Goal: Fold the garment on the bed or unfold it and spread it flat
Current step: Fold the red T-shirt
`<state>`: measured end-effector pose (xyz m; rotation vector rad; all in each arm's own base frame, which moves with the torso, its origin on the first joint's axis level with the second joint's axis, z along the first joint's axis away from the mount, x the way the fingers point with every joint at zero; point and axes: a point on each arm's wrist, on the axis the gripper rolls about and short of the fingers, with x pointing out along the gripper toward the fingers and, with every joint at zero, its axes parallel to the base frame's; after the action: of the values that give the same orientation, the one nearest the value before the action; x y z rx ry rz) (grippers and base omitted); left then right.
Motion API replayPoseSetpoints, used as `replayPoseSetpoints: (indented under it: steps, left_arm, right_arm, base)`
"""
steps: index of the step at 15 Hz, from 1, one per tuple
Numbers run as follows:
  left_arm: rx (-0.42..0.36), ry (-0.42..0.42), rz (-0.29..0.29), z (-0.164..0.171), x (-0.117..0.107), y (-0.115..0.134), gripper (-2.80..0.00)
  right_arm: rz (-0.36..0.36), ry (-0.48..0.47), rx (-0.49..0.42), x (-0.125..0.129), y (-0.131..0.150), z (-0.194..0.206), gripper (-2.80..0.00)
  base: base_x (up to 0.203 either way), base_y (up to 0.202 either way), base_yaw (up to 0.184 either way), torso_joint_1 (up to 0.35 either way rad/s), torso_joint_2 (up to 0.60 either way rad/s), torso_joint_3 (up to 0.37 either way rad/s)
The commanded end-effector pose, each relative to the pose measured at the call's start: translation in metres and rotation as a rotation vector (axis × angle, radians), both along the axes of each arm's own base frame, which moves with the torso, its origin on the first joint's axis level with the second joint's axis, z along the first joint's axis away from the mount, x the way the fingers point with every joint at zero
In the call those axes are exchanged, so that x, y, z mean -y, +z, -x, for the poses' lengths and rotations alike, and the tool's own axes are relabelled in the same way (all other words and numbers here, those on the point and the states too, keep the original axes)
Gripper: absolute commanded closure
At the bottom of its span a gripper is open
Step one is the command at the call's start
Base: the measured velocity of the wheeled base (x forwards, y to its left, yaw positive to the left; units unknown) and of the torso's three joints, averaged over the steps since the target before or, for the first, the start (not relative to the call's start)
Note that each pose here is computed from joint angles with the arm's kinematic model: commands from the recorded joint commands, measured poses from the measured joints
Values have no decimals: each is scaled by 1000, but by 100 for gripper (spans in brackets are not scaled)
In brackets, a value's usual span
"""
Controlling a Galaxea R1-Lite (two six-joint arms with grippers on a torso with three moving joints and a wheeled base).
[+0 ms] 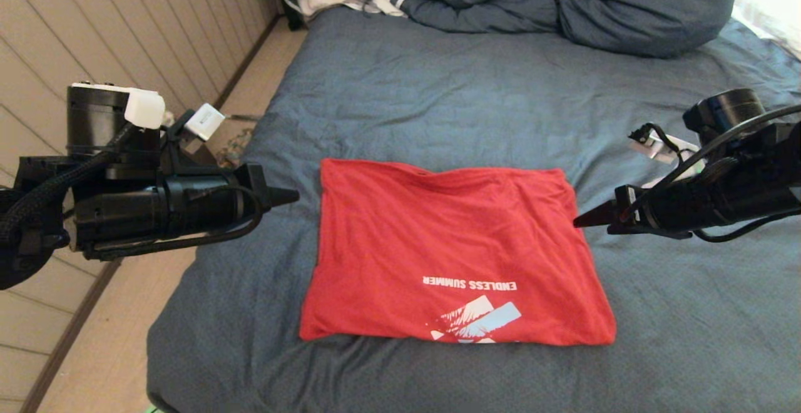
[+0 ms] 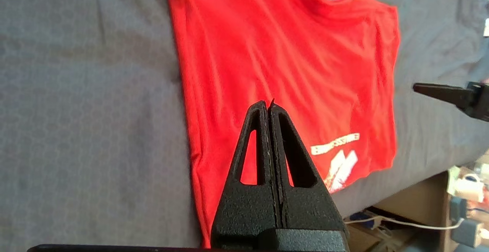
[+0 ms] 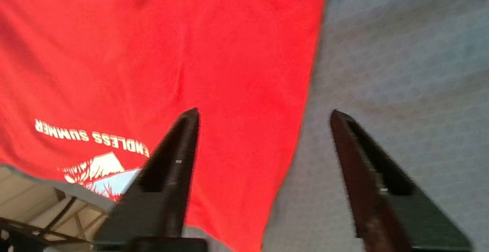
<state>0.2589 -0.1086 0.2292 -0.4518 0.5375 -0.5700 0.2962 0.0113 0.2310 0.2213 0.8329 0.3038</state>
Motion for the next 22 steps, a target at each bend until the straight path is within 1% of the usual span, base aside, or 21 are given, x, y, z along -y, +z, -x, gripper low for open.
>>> replayPoseSetpoints:
  steps: [1,3,5,9,11,13,15,19,22]
  left_arm:
    - [-17,-1,-7,-12,5,-6,0]
    - [-11,-1,-9,-23,9,-5,0]
    - [-22,-2,-11,-30,12,-10,0]
    - [-71,1,-27,-25,10,-25,0]
    - [-53,0,-19,-24,9,-27,0]
    - [-33,0,-10,-23,9,-28,0]
    - [-34,0,-10,-23,9,-29,0]
    - [-46,1,-14,-21,8,-33,0]
    - [-33,-1,-8,-16,6,-29,0]
  right_arm:
    - [-1,5,-28,-1,-6,7,-280]
    - [-2,8,-42,-1,-12,12,-280]
    - [-3,7,-18,-1,-12,9,-280]
    - [0,41,-65,-11,-27,4,-280]
    - [4,59,-80,-16,-34,3,-280]
    - [6,64,-55,-18,-40,0,-280]
    - [4,65,-45,-19,-51,-7,-280]
    - [6,112,-75,-36,-61,-11,-280]
    - [4,160,-96,-52,-65,-7,-280]
  base:
    - [0,0,0,0,0,0]
    - [0,0,0,0,0,0]
    - [0,0,0,0,0,0]
    - [0,0,0,0,0,0]
    - [0,0,0,0,0,0]
    - [0,0,0,0,0,0]
    - [0,0,0,0,0,0]
    - [0,0,0,0,0,0]
    - [0,0,0,0,0,0]
